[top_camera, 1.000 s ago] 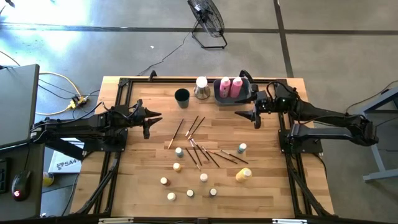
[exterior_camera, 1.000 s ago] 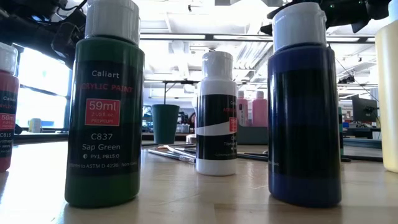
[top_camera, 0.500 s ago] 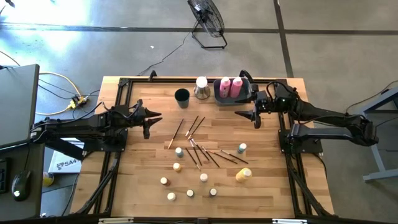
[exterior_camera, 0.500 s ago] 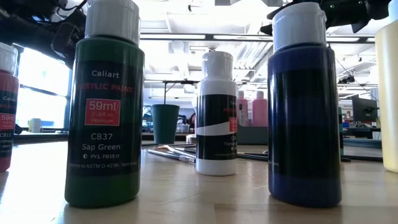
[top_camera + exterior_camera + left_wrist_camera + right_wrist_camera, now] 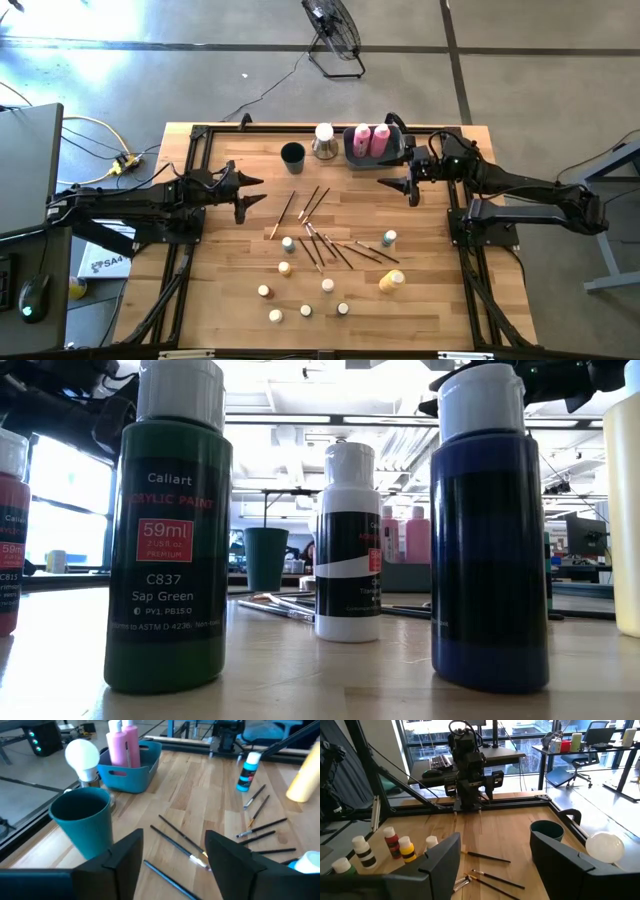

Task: Pick & Place Paint Supplies
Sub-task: Put the large yellow paint bottle into the blue bin

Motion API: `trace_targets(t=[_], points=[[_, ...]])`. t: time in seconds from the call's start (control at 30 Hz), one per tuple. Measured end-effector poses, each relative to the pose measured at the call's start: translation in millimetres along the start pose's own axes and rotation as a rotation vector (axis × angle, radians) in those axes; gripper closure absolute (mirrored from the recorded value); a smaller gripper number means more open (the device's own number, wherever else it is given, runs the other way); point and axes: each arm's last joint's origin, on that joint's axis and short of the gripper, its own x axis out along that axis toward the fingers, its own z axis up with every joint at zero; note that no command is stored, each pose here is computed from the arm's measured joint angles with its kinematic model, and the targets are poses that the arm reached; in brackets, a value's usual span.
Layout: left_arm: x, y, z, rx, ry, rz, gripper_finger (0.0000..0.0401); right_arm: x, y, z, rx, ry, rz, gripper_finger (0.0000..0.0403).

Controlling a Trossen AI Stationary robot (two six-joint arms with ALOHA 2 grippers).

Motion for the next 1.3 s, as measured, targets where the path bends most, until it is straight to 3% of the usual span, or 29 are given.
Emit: trace_targets(t=[0.73,1.03,1.3], points=[[-0.1,0.0,-0.2,-0.003,0.002,-0.003,0.0175,0.1,-0.1,-2.1,0.016,0.020,0.000,0.0170],[0.0,0.0,-0.5,-0.003,0.005,-0.002,0.0176,0.1,0.0,-2.8,0.143,0.028,0.002,0.0170],[0.0,0.0,-0.5,-0.003,0.005,-0.001,0.0175,0.1,0.1,-2.5,0.142,0.025,0.006,0.0170]])
